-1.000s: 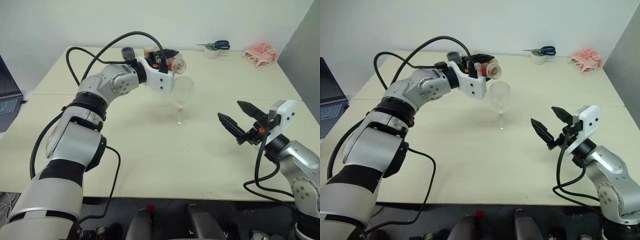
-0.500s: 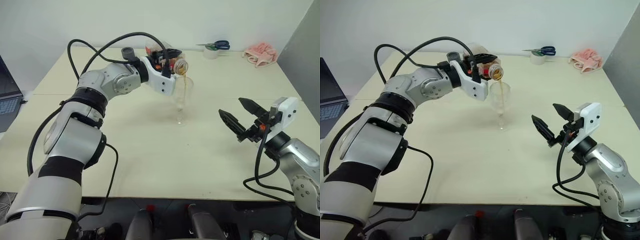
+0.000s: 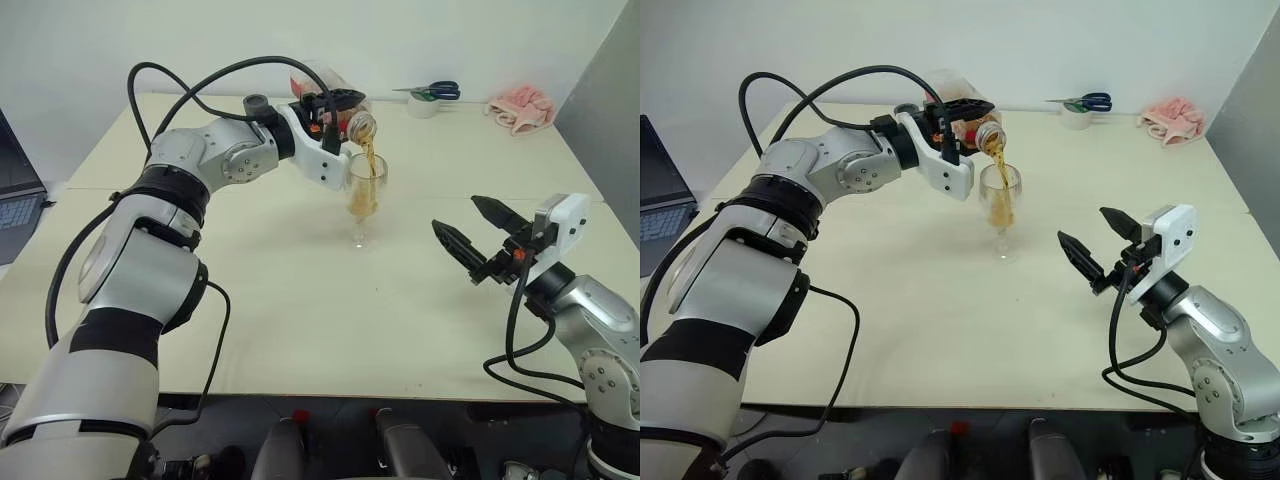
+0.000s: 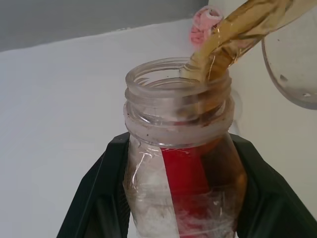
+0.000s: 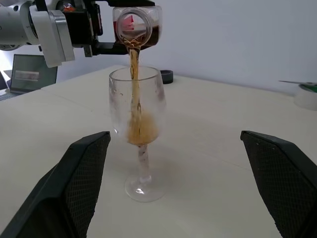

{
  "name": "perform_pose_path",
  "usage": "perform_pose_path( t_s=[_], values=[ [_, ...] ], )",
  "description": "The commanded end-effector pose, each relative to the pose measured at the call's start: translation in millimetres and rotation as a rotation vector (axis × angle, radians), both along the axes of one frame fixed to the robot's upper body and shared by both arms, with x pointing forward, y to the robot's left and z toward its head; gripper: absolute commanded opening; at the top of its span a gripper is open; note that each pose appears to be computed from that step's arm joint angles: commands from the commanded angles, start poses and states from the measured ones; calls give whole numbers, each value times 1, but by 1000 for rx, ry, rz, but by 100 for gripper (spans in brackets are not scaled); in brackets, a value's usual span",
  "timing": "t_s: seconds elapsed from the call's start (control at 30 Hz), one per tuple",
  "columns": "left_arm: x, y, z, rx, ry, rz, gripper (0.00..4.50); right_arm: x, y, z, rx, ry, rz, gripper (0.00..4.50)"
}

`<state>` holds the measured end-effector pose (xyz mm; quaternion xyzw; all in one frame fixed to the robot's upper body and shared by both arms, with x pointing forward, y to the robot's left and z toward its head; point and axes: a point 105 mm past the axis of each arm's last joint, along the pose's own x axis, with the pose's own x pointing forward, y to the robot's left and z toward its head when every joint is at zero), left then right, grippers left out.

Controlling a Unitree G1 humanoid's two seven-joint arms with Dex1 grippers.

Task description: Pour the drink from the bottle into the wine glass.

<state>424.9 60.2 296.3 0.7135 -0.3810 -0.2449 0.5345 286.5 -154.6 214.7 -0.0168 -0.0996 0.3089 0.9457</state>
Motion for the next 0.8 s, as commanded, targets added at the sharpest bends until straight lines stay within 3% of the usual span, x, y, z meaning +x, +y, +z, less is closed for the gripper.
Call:
perform_pose_path(
  t_s=[0.03,0.8],
  values=[
    [-3,3,22,-9,-65,-3,213,-1,1,11,-11,-55,2,450],
    [3,10,27,0,-87,46,213,3,1,11,-20,-59,-1,450]
  ],
)
